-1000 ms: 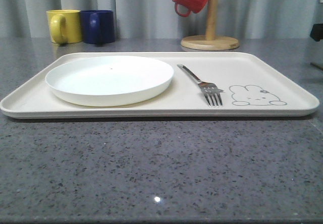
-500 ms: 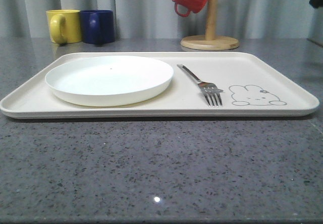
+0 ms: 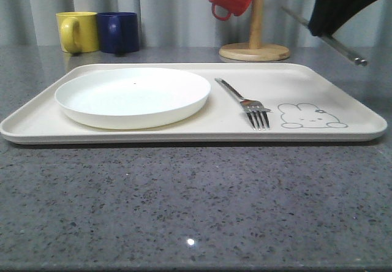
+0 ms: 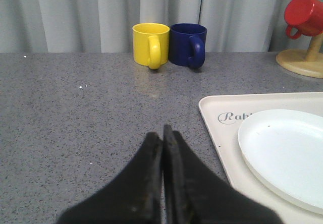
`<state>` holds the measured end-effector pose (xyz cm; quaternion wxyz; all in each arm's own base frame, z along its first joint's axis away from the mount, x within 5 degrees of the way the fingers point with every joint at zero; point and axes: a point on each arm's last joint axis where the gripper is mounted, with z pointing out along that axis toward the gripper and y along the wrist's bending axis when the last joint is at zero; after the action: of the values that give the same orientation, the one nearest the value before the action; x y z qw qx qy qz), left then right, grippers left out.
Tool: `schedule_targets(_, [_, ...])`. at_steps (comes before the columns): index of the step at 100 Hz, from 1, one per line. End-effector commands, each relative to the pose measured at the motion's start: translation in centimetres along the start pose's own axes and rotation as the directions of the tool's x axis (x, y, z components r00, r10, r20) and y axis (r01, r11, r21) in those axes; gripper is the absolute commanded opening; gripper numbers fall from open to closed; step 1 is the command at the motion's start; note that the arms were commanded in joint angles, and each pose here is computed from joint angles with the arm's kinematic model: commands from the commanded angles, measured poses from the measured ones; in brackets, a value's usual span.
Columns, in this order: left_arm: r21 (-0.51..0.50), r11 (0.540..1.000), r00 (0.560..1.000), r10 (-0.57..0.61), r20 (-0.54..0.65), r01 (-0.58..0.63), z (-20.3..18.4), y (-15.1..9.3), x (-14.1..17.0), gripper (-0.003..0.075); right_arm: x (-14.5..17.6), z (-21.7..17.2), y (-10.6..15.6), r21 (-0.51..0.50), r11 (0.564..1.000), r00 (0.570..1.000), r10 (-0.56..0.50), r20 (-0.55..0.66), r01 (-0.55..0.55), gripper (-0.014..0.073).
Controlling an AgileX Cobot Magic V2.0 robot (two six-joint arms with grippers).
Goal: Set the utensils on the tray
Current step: 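Place the chopsticks on the tray beside the fork and release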
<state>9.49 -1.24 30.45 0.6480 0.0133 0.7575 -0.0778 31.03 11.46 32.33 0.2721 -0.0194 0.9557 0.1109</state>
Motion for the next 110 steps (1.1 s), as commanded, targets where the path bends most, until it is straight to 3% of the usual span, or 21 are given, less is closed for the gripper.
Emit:
schedule_targets(1, [-0.022,1.000,0.996,-0.014,0.088,0.016,-0.2,0.1,-1.4,-0.0019,-1.1,-1.4,1.4,-0.015,1.000,0.991,0.001,0.131,0.001,-0.0046])
schedule_targets(28, [-0.022,1.000,0.996,-0.014,0.088,0.016,-0.2,0.1,-1.4,-0.0019,-0.3,2.4,3.6,-0.001,1.000,0.997,-0.017,0.072,0.017,-0.0046])
schedule_targets(66, [-0.022,1.000,0.996,-0.014,0.088,0.016,-0.2,0.1,-1.4,-0.0019,0.1,5.4,4.0,0.009,1.000,1.000,-0.012,0.026,0.011,-0.0040])
schedule_targets(110, [-0.022,1.000,0.996,-0.014,0.088,0.016,-0.2,0.1,-1.4,-0.0019,0.4,6.4,3.8,0.026,1.000,1.000,-0.012,-0.011,0.013,0.0225])
